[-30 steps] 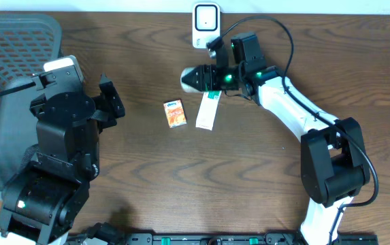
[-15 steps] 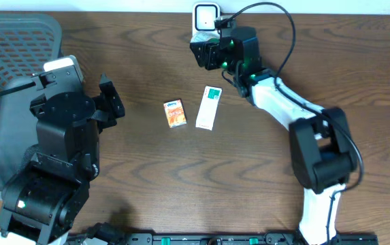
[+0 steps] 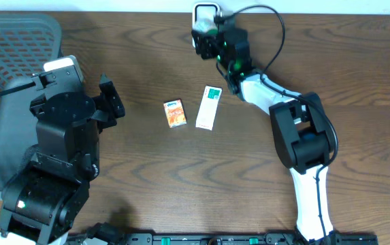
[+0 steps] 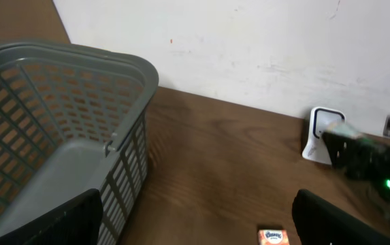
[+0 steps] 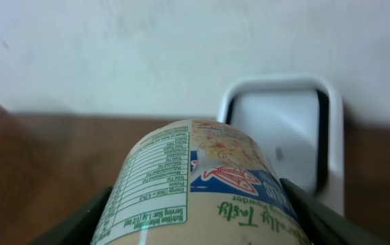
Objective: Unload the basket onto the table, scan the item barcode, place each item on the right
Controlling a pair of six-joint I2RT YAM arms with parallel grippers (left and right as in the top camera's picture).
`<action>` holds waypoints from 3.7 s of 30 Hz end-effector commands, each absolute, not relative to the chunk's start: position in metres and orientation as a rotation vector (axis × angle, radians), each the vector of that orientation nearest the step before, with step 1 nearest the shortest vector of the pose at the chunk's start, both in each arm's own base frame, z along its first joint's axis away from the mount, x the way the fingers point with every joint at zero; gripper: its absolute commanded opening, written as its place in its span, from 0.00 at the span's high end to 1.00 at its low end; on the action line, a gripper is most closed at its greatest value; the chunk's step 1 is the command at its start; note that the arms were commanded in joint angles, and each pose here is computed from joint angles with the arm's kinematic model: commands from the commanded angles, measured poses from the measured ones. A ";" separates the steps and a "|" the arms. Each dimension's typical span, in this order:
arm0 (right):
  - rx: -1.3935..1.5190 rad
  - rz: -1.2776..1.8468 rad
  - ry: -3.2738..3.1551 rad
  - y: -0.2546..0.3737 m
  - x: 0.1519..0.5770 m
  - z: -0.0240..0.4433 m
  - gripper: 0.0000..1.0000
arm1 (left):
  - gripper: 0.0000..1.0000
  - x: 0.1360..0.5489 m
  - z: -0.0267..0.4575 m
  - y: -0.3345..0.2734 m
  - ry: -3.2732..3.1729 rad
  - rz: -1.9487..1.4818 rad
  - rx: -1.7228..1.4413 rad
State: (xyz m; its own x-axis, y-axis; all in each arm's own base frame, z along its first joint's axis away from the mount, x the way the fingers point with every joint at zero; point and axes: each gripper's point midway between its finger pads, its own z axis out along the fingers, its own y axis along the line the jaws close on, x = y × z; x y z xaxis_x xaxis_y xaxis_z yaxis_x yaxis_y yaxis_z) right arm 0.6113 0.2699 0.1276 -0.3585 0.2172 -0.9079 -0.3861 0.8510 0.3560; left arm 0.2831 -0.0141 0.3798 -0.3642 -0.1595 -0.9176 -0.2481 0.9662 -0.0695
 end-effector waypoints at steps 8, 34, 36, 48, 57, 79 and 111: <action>-0.119 0.494 1.725 0.263 0.651 0.142 0.54 | 0.11 0.282 0.377 -0.012 1.954 0.106 -0.303; -0.102 0.309 1.875 0.215 0.611 0.244 0.57 | 0.11 0.282 0.377 -0.012 1.954 0.106 -0.303; -0.098 0.290 1.921 0.203 0.593 0.264 0.57 | 0.11 0.282 0.377 -0.012 1.954 0.107 -0.304; 0.203 0.047 2.601 0.051 0.434 0.233 0.55 | 0.11 0.282 0.377 -0.012 1.954 0.106 -0.303; 0.644 -0.208 2.801 -0.084 0.376 0.191 0.51 | 0.11 0.282 0.377 -0.012 1.954 0.106 -0.303; 1.475 -0.157 2.538 -0.290 0.290 0.085 0.48 | 0.11 0.282 0.377 -0.012 1.954 0.107 -0.304; 1.524 -0.081 2.533 -0.319 0.288 0.045 0.01 | 0.11 0.282 0.377 -0.012 1.954 0.106 -0.303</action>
